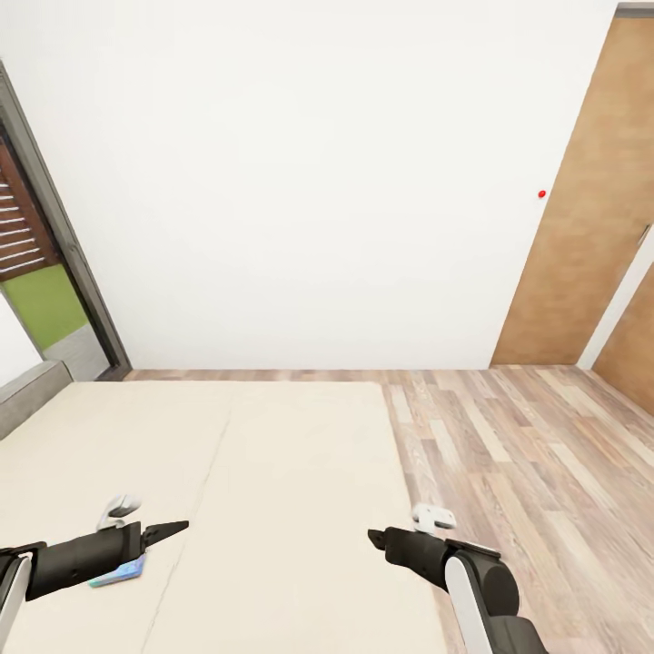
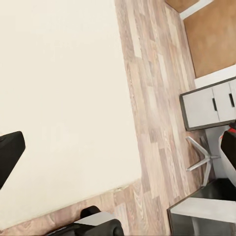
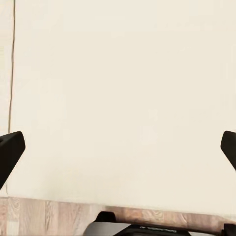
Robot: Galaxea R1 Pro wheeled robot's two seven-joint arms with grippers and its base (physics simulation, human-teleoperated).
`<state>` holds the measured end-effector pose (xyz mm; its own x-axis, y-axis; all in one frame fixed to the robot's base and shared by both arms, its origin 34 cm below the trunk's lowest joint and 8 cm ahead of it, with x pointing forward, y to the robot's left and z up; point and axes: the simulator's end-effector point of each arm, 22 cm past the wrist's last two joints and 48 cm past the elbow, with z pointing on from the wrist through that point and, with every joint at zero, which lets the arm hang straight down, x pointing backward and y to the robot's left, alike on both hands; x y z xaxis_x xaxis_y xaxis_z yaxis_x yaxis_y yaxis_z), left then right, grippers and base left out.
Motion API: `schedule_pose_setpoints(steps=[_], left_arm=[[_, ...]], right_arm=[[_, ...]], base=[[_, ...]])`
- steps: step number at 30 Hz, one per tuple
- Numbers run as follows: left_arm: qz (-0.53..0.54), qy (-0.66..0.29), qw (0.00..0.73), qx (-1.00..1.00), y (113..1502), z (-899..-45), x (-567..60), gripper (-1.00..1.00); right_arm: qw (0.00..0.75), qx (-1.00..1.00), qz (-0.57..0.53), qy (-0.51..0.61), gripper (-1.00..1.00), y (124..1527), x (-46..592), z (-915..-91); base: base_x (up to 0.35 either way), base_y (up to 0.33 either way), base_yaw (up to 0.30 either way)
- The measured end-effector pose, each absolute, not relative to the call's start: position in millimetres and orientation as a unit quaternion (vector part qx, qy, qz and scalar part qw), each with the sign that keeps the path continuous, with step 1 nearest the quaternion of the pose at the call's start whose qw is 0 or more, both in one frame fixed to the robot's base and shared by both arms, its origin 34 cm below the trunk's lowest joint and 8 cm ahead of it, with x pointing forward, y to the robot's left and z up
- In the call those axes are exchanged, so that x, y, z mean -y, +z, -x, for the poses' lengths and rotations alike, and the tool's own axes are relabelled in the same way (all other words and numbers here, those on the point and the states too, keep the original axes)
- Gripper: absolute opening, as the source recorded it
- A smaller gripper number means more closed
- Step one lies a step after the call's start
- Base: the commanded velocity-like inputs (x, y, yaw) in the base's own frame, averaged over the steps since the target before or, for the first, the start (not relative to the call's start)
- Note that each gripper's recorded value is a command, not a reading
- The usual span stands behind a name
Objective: Put all the toys in the child's room - the three board games (two on the bed and one on the table), the two jigsaw puzzles on the table, and the tennis ball on the table - inside the toy box on the table in the child's room.
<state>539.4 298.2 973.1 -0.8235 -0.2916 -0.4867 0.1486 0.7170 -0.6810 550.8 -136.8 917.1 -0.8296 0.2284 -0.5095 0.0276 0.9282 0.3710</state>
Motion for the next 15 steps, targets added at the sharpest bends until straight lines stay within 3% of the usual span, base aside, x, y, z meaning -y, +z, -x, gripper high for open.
schedule_pose_setpoints(steps=[15], left_arm=[[0.041, -0.374, 0.294, -0.879, 973.1, -539.4, -298.2, 1.0]], right_arm=[[0.284, -0.94, -0.068, 0.177, 1.0, 917.2, 136.8, -550.7]], base=[[0.0, 0.284, 0.0]])
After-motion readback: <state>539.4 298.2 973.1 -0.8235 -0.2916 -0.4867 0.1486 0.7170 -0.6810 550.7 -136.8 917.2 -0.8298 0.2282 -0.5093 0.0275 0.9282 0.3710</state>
